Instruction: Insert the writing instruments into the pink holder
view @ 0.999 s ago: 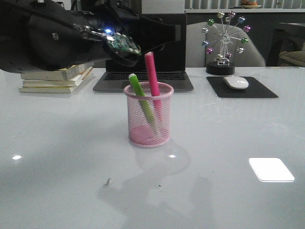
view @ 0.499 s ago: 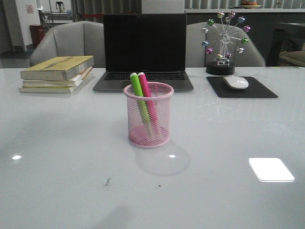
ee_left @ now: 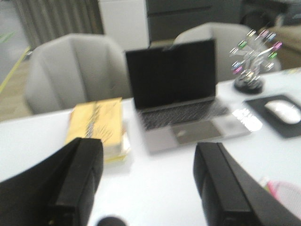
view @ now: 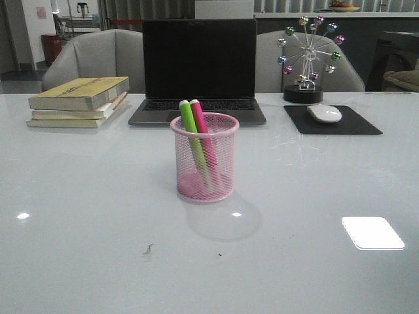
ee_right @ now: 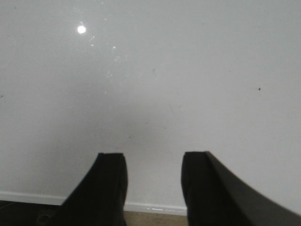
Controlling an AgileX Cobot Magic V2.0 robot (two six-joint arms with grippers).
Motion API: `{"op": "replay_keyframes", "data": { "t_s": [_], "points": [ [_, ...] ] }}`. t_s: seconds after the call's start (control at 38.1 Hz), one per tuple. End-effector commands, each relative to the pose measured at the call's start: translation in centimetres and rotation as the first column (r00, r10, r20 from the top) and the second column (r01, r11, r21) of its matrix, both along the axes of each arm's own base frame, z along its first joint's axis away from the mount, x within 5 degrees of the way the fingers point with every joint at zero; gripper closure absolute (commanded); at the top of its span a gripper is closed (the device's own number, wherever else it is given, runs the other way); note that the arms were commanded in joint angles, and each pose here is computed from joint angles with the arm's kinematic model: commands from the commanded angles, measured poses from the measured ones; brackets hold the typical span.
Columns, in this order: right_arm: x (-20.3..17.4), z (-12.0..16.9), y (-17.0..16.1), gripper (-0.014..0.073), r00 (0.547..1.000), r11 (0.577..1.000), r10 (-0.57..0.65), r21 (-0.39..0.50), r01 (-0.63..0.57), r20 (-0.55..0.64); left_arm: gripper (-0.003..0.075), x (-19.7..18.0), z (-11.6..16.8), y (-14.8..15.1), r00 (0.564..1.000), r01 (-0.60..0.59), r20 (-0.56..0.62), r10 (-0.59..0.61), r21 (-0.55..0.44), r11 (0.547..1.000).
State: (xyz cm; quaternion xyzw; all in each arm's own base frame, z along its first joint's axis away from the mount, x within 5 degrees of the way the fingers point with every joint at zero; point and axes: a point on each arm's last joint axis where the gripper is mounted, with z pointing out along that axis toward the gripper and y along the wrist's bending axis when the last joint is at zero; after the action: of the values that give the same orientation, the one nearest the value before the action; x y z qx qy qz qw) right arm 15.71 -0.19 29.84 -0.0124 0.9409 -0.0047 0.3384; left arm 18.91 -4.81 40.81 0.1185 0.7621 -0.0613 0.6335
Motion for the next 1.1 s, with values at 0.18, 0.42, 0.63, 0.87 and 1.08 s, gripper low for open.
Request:
{"op": "replay_keyframes", "data": {
  "t_s": [0.18,0.42,0.63,0.87,1.08],
  "points": [
    [0.3,1.3,-0.2,0.0199,0.997,1.0,0.0,-0.018,0.002,0.077,0.0254,-2.5,-2.7,3.0,0.99,-0.138,0.013,0.138,0.013,0.99],
    [0.4,1.3,-0.2,0.0199,0.996,1.0,0.0,-0.018,0.002,0.087,0.0254,-3.0,-6.4,3.2,0.988,-0.145,-0.049,0.146,0.022,0.989],
    [0.6,1.6,-0.2,0.02,0.992,1.0,-0.001,-0.019,0.003,0.124,0.0254,-3.0,-7.4,3.1,0.986,-0.145,-0.08,0.146,0.013,0.989],
    [1.0,2.1,-0.2,0.0458,0.981,1.0,-0.001,-0.021,0.005,0.194,0.0254,-3.0,-7.2,3.1,0.988,-0.146,-0.055,0.146,0.007,0.989],
    [0.9,2.0,-0.1,0.0556,0.982,1.0,-0.005,-0.006,0.006,0.188,0.0255,-3.0,-7.2,3.1,0.988,-0.146,-0.055,0.146,0.007,0.989]
  ]
}}
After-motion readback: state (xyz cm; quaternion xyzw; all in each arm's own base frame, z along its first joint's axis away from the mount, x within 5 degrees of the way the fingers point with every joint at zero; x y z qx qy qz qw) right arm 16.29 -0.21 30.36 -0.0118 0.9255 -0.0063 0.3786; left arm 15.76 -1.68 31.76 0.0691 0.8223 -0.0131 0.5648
